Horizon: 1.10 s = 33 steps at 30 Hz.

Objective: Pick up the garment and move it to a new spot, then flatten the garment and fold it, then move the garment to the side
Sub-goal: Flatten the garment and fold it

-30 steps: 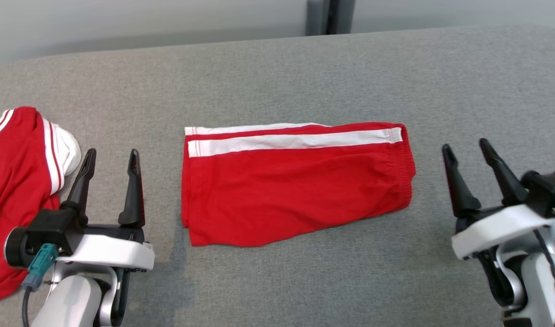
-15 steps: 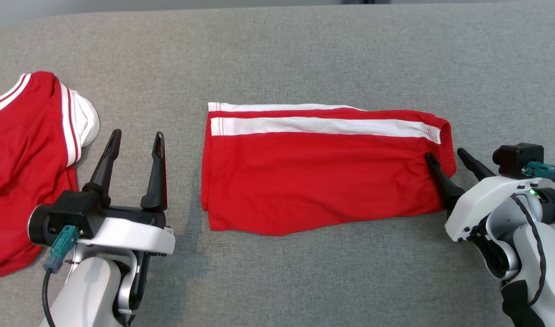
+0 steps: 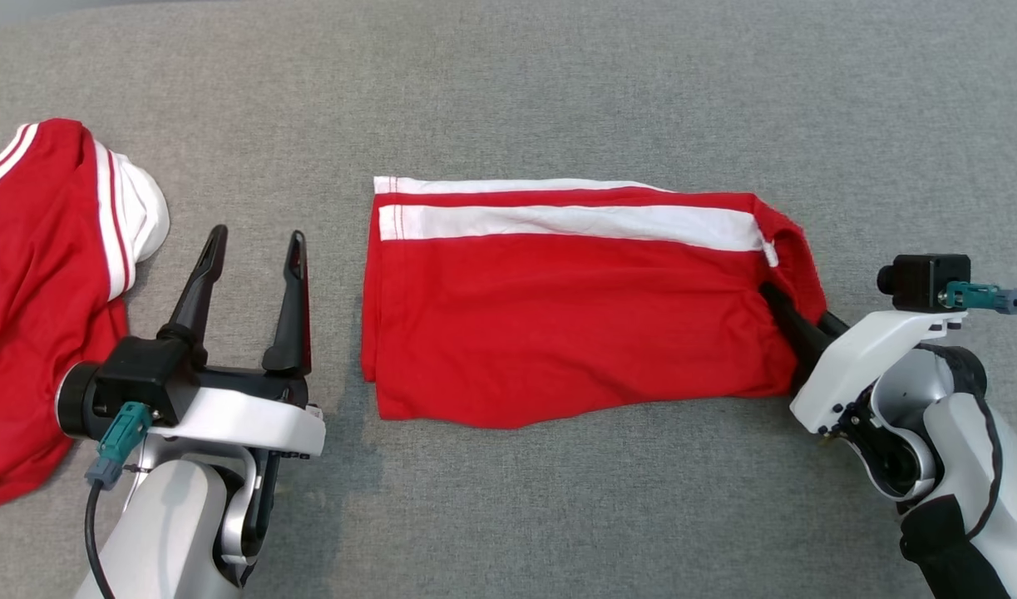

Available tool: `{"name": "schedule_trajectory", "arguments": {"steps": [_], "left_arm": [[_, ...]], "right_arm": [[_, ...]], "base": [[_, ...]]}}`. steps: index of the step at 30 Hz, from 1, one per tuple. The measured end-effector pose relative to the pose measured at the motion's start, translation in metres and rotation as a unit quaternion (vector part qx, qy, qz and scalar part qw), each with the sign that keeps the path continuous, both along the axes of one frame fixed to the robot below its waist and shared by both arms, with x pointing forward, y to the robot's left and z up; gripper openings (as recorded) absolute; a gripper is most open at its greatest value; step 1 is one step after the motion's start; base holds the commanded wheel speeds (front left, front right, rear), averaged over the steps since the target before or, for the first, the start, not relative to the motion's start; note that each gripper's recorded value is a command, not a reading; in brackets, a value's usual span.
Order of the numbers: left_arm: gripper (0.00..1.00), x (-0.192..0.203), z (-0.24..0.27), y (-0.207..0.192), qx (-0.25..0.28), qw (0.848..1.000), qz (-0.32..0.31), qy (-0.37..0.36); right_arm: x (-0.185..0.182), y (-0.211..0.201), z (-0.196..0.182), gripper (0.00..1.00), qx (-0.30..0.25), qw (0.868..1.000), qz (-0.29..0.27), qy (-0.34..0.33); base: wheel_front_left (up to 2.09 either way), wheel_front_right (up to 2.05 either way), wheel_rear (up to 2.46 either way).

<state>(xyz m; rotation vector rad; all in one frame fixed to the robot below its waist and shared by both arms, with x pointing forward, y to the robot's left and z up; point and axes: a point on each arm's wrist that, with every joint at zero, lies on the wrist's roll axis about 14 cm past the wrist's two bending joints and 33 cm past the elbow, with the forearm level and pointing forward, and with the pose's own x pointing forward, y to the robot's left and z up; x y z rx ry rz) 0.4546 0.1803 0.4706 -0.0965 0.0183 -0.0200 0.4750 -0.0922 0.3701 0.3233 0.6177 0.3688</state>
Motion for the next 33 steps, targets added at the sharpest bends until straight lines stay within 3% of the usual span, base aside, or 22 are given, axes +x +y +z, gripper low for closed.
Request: {"name": "schedule_trajectory", "arguments": {"steps": [7,14,17,24,29,33], "left_arm": [[1.0,0.004,0.0,-0.006,-0.002,1.0,-0.007,-0.004],[1.0,0.007,0.001,-0.016,-0.004,1.0,-0.022,-0.005],[1.0,0.009,0.002,-0.02,-0.004,1.0,-0.027,-0.009],[1.0,0.008,0.001,-0.029,-0.005,0.999,-0.04,-0.007],[1.0,0.006,0.001,-0.03,-0.003,0.999,-0.043,-0.005],[1.0,0.004,0.0,-0.03,-0.002,0.999,-0.044,-0.003]], "right_arm": [[-0.005,-0.024,0.005,0.0,0.021,0.999,-0.035,-0.004],[-0.011,-0.104,0.007,0.0,-0.006,0.993,-0.121,-0.008],[-0.014,-0.119,0.008,0.0,-0.013,0.99,-0.137,-0.006],[-0.004,-0.05,0.049,0.0,0.094,0.991,-0.091,-0.033],[0.002,0.0,0.089,0.0,0.135,0.987,-0.027,-0.078],[0.003,0.039,0.1,0.0,0.158,0.984,0.011,-0.085]], "base": [[0.0,0.0,0.0],[0.0,0.0,0.0],[0.0,0.0,0.0],[0.0,0.0,0.0],[0.0,0.0,0.0],[0.0,0.0,0.0]]}}
